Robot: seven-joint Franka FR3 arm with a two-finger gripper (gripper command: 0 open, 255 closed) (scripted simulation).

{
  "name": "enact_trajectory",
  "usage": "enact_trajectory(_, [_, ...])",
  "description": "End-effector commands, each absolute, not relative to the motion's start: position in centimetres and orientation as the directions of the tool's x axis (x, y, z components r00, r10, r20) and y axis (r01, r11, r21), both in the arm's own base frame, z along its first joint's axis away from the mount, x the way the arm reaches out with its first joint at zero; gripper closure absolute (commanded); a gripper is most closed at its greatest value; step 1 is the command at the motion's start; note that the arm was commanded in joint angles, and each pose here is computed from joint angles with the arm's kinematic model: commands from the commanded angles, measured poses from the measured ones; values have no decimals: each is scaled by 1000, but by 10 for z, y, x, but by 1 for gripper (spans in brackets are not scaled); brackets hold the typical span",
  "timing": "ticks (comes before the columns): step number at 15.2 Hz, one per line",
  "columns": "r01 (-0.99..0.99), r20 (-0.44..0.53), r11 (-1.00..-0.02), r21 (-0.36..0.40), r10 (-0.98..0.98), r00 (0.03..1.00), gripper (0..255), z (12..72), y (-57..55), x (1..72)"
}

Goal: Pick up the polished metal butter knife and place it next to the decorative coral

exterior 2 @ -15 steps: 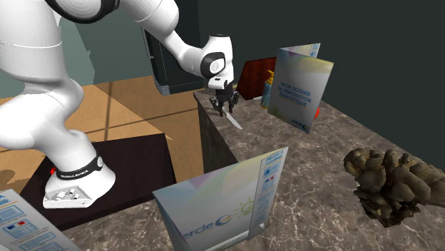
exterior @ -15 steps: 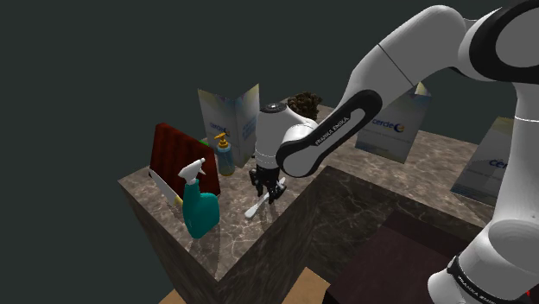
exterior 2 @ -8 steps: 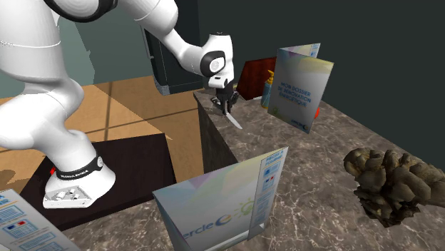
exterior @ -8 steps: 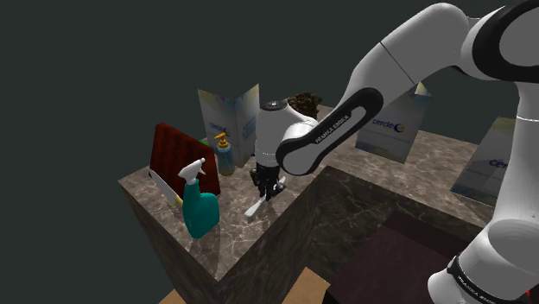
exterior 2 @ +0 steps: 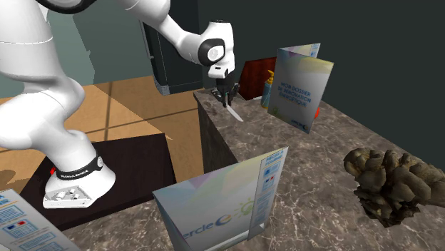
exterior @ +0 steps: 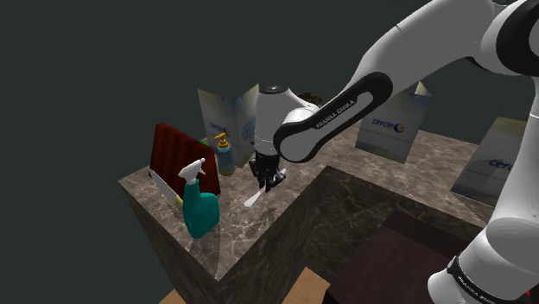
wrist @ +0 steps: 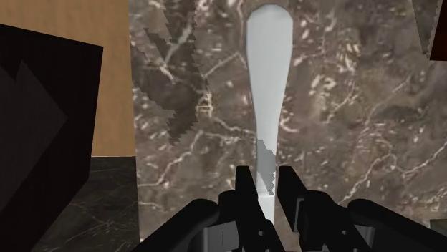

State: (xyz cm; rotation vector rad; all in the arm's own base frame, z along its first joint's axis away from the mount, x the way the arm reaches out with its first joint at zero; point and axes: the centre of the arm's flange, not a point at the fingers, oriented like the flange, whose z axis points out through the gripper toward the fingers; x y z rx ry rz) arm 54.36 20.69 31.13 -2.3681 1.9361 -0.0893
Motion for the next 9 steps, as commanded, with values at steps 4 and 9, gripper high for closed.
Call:
enact_trajectory(4, [-975,-7,-198,-99,-980,199,255,338,208,543])
enact_trajectory(9, [-975,-7,-198,-99,-980,199,255,365,208,543])
